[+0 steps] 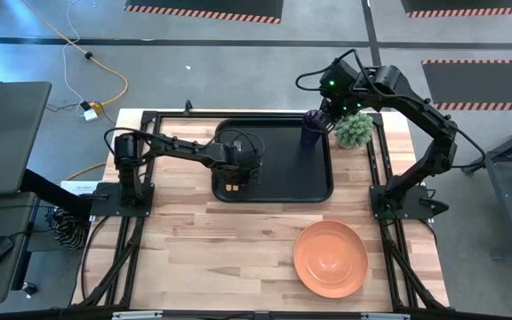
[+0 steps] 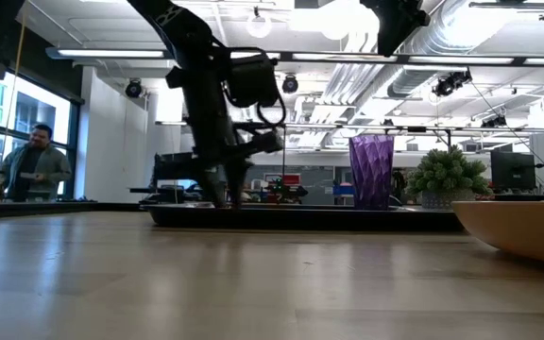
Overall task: Pick and place plate/cup/fork/spoon on tray
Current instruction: Put the orange fork on the black serving tray to the right of the yellow fork
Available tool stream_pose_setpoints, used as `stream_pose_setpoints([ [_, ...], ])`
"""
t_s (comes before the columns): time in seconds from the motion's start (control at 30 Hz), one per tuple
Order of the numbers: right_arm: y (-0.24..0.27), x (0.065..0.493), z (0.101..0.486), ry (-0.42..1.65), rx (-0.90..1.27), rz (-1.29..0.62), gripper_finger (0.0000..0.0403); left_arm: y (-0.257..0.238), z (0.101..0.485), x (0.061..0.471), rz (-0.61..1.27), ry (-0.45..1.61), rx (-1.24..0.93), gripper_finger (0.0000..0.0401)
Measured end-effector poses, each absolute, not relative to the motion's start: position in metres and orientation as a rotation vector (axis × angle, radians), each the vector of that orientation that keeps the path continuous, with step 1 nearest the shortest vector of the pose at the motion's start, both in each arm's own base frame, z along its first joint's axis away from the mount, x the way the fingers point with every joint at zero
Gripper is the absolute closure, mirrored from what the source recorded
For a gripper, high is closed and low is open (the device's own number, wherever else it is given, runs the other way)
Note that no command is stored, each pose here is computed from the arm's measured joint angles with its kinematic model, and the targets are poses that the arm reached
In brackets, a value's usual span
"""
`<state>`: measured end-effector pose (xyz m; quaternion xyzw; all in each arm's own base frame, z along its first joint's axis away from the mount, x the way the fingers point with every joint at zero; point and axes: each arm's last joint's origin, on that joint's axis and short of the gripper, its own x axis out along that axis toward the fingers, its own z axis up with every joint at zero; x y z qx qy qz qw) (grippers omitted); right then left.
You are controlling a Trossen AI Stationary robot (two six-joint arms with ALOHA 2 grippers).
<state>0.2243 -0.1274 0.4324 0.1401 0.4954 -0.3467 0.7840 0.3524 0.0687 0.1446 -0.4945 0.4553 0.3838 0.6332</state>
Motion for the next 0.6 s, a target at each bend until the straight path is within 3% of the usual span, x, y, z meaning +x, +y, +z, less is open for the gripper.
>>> stream_pose_setpoints([
  [0.6,-0.128,0.226,0.433,1.054,0.301,-0.748,0.0281,0.072,0.163,0.348,0.845,1.008,-1.087,0.0337],
])
